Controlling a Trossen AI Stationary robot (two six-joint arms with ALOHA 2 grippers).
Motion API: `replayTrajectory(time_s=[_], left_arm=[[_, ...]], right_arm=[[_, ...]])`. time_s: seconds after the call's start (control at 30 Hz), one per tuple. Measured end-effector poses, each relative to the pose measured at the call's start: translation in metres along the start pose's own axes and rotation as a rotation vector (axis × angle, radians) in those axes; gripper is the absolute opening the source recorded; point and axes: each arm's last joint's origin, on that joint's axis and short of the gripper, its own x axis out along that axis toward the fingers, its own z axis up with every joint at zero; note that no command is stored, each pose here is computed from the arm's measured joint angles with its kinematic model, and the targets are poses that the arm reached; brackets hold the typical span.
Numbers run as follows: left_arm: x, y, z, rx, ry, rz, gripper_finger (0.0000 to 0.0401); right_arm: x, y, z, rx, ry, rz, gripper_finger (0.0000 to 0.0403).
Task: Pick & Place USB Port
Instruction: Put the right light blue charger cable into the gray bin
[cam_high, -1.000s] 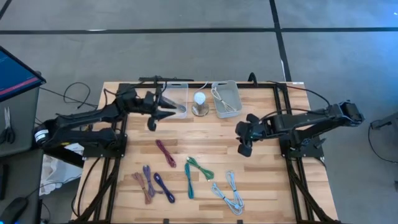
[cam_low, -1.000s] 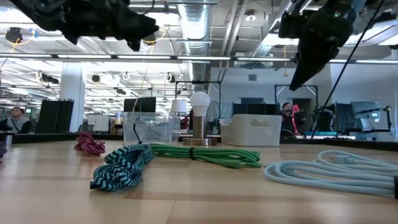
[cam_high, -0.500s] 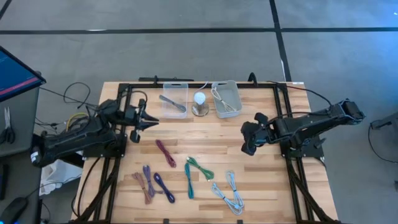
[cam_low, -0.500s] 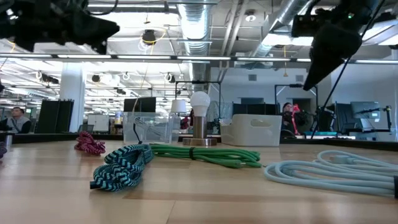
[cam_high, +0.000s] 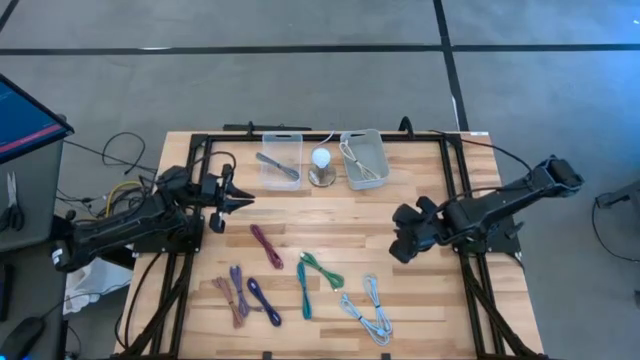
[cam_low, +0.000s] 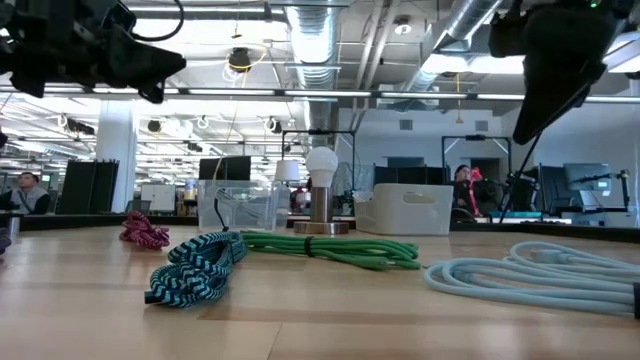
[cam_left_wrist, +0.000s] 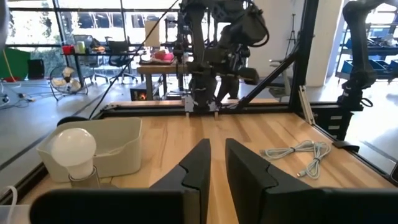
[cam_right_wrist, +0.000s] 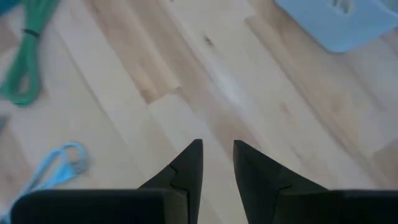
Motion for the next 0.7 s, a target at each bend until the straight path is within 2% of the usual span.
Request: replayTrajectory(time_s=[0.17, 0.33, 0.47, 0.7], left_arm=[[0.000, 0.000, 0.000, 0.000, 0.001, 0.000, 0.0049], [0.000, 0.000, 0.000, 0.000, 0.001, 0.000, 0.0050], [0.000, 0.000, 0.000, 0.000, 0.001, 0.000, 0.0050], [0.000, 0.000, 0.000, 0.000, 0.000, 0.000, 0.0049]], right_arm=[[-0.005, 0.007, -0.008, 0.035, 0.027, 0.052, 0.0082], [-0.008, 0.018, -0.015, 0.104, 0.136, 0.174, 0.0082], [-0.008, 0.029, -0.017, 0.182, 0.154, 0.240, 0.0082], [0.017, 0.050, -0.026, 0.300, 0.283, 0.205, 0.0082]])
